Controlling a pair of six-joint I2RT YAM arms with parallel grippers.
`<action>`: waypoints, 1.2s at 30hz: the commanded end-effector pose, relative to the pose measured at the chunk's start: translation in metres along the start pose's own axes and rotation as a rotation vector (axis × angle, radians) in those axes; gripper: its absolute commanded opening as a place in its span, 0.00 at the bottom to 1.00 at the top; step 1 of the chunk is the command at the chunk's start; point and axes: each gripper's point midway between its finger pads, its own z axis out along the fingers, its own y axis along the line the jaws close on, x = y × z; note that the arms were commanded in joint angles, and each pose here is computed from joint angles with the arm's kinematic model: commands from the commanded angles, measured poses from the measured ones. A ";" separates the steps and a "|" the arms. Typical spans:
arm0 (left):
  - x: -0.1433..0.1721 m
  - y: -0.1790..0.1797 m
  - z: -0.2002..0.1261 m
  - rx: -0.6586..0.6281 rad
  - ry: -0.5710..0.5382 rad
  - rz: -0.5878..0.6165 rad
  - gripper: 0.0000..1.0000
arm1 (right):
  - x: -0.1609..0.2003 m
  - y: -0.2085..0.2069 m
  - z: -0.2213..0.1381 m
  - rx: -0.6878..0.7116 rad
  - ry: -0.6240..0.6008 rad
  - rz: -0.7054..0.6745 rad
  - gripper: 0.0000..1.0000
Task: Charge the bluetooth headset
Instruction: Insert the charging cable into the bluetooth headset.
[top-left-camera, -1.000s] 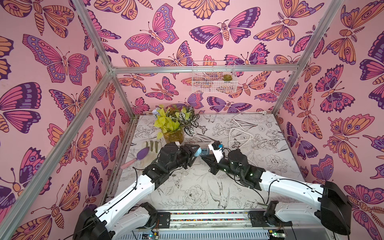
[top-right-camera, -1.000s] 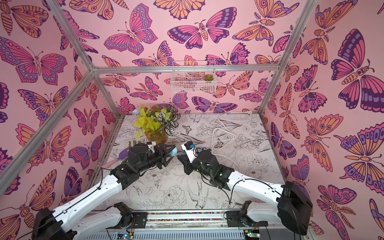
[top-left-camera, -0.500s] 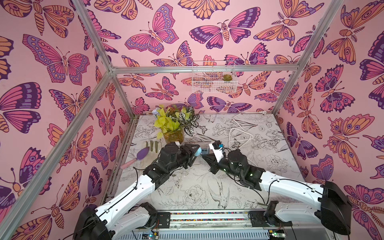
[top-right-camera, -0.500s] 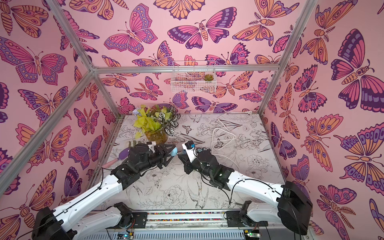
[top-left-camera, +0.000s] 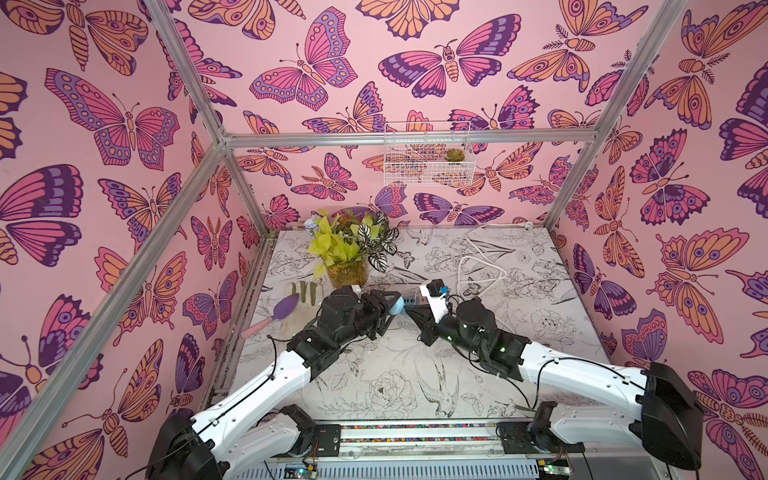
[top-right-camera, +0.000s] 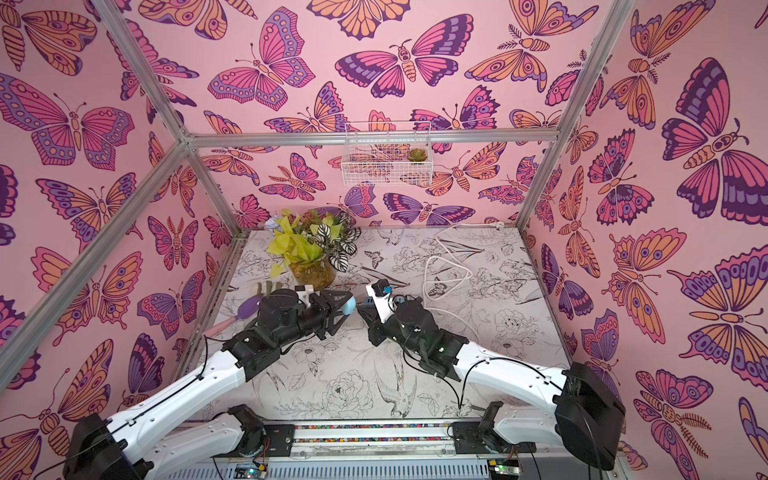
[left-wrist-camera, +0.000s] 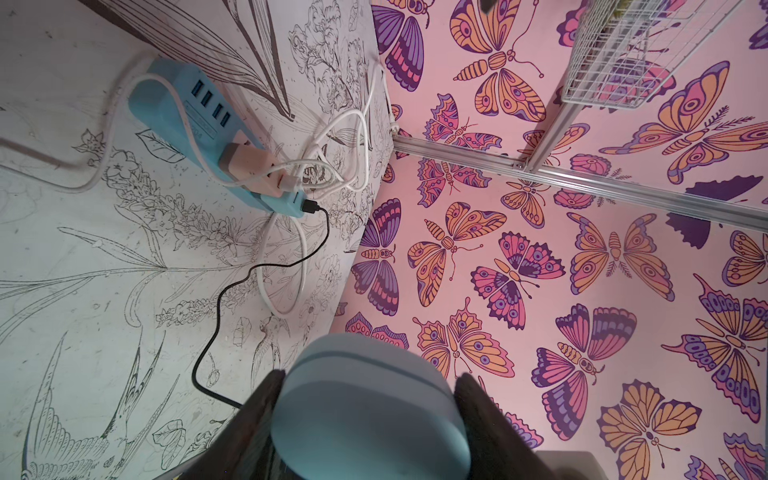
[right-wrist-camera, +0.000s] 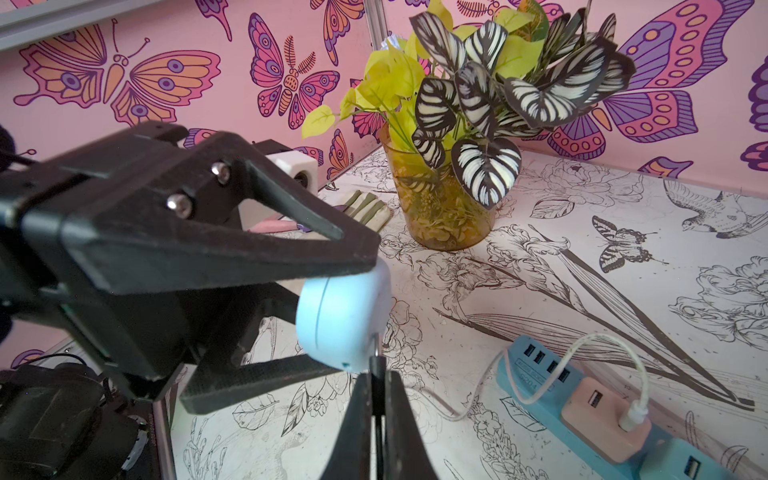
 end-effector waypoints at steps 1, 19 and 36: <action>-0.006 0.003 -0.005 0.012 -0.042 -0.011 0.17 | 0.002 0.002 -0.004 -0.014 -0.007 0.012 0.00; -0.008 0.005 -0.004 0.006 -0.046 -0.020 0.16 | -0.001 0.020 -0.002 -0.085 -0.022 0.013 0.00; -0.006 0.009 0.001 -0.001 -0.034 -0.019 0.16 | -0.009 0.025 0.003 -0.101 -0.039 0.009 0.00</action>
